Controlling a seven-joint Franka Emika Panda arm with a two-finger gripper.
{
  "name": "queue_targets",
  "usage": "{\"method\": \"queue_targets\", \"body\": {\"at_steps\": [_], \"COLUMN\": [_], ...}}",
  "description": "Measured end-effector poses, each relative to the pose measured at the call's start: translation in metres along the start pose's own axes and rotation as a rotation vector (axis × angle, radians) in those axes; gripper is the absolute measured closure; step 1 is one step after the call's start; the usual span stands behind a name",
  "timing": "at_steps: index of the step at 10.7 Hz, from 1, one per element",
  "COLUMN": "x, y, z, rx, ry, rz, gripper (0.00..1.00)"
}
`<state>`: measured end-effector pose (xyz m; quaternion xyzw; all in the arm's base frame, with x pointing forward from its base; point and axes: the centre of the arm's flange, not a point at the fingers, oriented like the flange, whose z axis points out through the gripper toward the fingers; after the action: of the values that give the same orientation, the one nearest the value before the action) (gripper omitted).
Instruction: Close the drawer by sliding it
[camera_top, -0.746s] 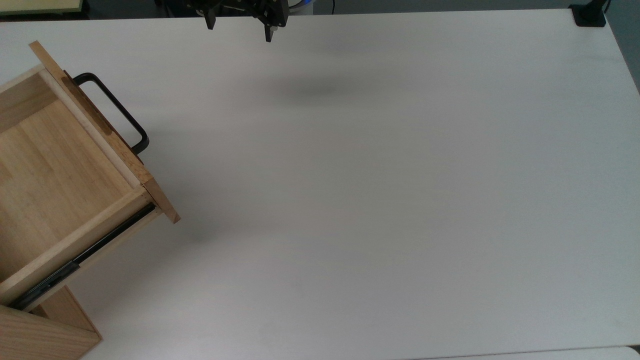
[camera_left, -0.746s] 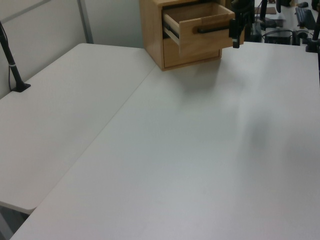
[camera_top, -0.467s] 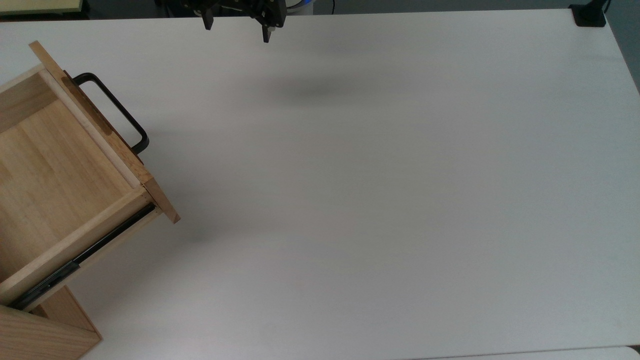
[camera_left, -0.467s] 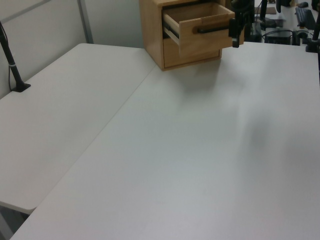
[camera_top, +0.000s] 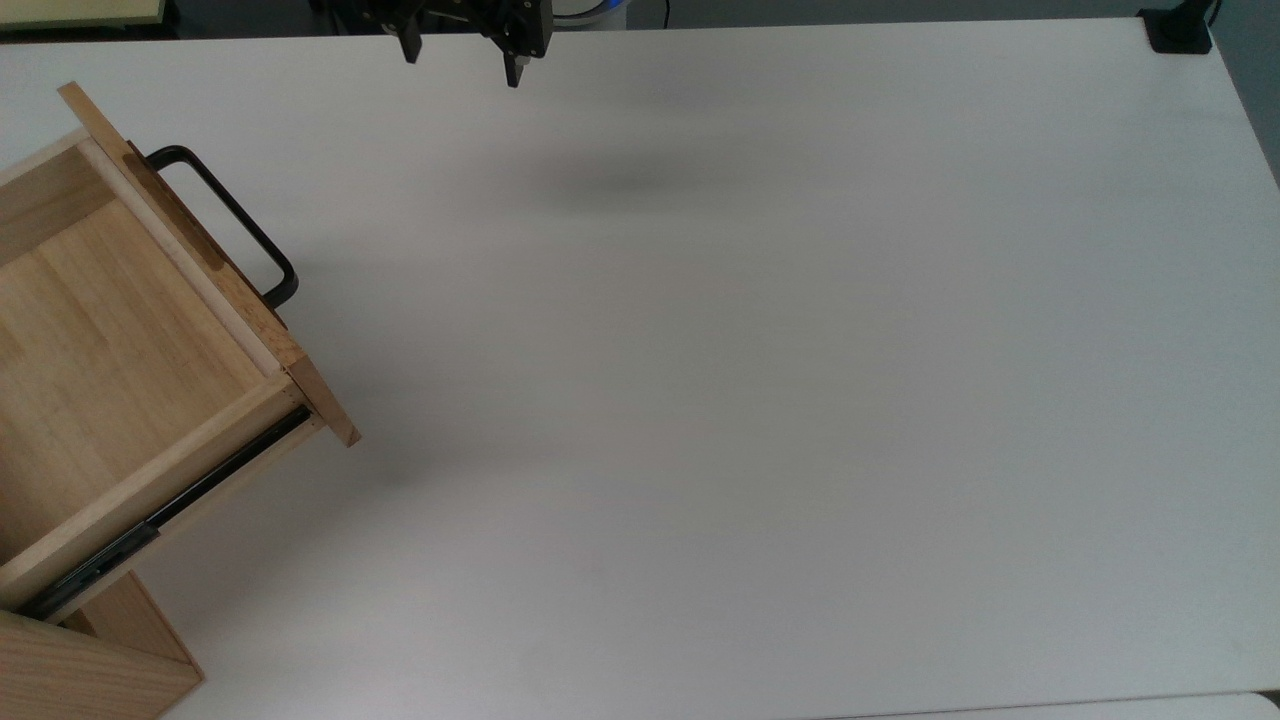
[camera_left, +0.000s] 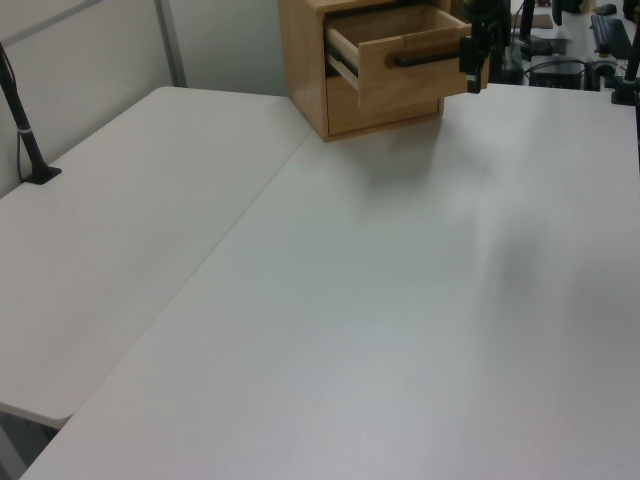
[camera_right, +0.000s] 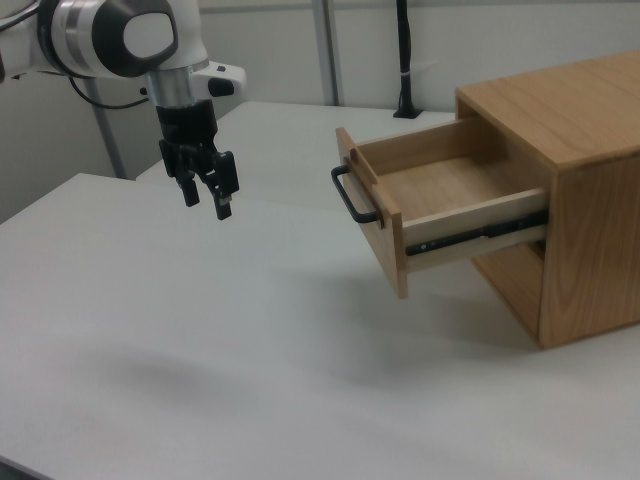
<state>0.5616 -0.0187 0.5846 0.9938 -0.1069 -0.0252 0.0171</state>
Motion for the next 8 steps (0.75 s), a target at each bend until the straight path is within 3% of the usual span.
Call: {"method": "queue_targets", "body": {"at_steps": [1,5,8], "x": [0.000,0.019,0.050], "y": [-0.001,0.025,0.051], "z": [0.000,0.000,0.016], "rx": [0.033,0.091,0.109], "ry": [-0.007,0.058,0.098], "rz": [0.030,0.402,0.550], "gripper": [0.34,0.98,0.99]}}
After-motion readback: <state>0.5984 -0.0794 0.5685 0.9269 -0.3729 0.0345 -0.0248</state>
